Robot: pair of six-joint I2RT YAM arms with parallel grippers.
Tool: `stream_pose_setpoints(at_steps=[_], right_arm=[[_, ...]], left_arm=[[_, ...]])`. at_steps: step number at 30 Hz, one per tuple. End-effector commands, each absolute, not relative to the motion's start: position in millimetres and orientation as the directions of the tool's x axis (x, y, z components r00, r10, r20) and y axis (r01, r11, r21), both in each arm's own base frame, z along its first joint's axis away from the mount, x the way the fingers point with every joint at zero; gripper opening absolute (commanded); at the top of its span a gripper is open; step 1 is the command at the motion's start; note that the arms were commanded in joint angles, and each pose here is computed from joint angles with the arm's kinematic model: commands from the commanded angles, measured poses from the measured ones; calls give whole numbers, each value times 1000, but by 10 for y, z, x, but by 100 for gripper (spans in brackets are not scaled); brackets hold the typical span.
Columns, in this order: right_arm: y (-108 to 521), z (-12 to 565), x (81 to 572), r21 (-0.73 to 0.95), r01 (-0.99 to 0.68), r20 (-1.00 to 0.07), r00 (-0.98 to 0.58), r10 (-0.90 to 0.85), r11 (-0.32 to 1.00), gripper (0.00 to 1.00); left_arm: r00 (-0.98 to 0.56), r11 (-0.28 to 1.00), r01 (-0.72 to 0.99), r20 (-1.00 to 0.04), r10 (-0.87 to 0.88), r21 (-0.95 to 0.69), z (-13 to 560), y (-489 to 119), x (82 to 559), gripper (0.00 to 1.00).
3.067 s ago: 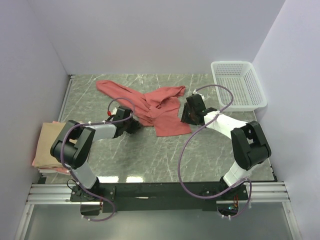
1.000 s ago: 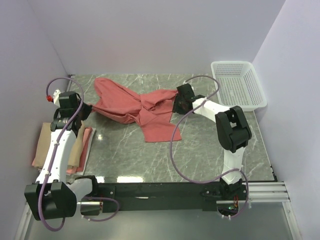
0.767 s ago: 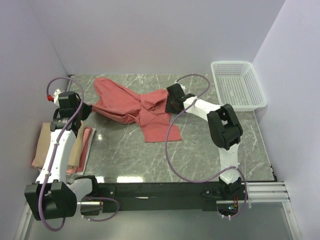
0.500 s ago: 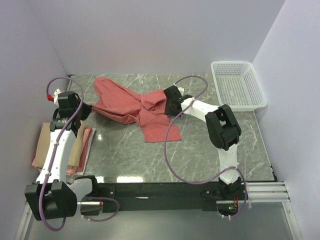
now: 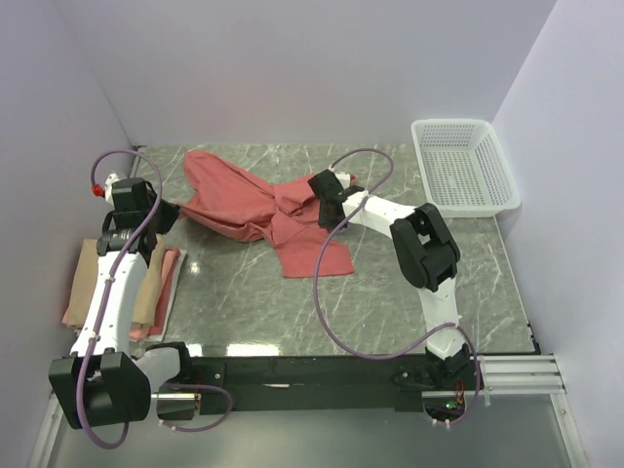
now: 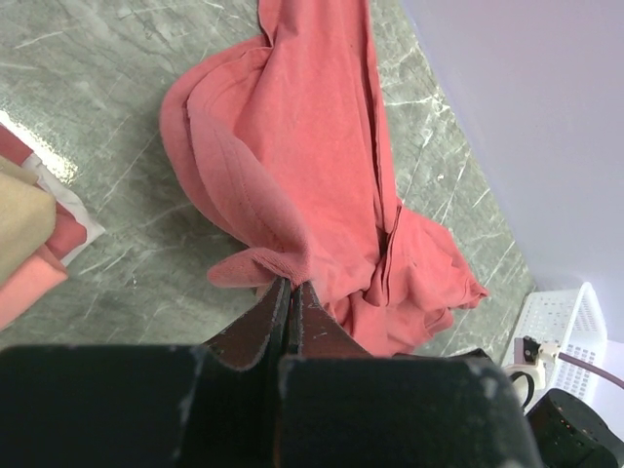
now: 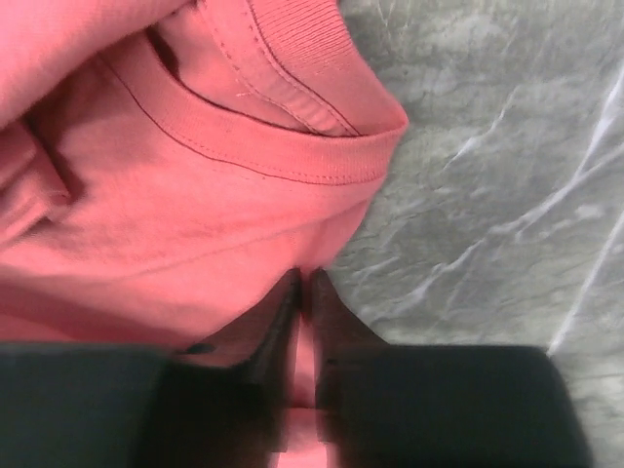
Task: Fold and stack the t-shirts
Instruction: Flatten the tshirt out
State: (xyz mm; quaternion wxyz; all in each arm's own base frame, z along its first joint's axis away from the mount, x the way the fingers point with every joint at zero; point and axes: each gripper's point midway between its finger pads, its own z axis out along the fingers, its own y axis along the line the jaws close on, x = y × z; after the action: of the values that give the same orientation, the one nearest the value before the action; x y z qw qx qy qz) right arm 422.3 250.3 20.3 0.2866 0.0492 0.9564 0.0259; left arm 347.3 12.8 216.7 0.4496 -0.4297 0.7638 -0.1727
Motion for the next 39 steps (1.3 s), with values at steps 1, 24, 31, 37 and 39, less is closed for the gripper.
stream_pose_setpoints(at_steps=[1, 24, 31, 37, 39], right_arm=[[2494, 152, 4208, 56, 93, -535, -838, 109, 994, 12], [516, 1269, 4247, 79, 390, -673, -658, 338, 917, 0], [492, 1223, 4160, 81, 391, -662, -667, 343, 917, 28], [539, 1163, 3840, 146, 379, -660, -651, 375, 914, 57], [665, 1225, 3749, 196, 347, -675, -631, 383, 917, 57]], left_arm=[[-196, 592, -443, -572, -797, -673, 2380, 149, 3552, 1], [-389, 587, -452, -444, -807, -672, 1341, -324, 3188, 2], [-485, 626, -441, -416, -769, -643, 1058, -809, 2881, 16], [-321, 547, -597, -450, -834, -587, 979, -477, 2557, 46], [-282, 530, -617, -465, -839, -582, 973, -395, 2515, 48]])
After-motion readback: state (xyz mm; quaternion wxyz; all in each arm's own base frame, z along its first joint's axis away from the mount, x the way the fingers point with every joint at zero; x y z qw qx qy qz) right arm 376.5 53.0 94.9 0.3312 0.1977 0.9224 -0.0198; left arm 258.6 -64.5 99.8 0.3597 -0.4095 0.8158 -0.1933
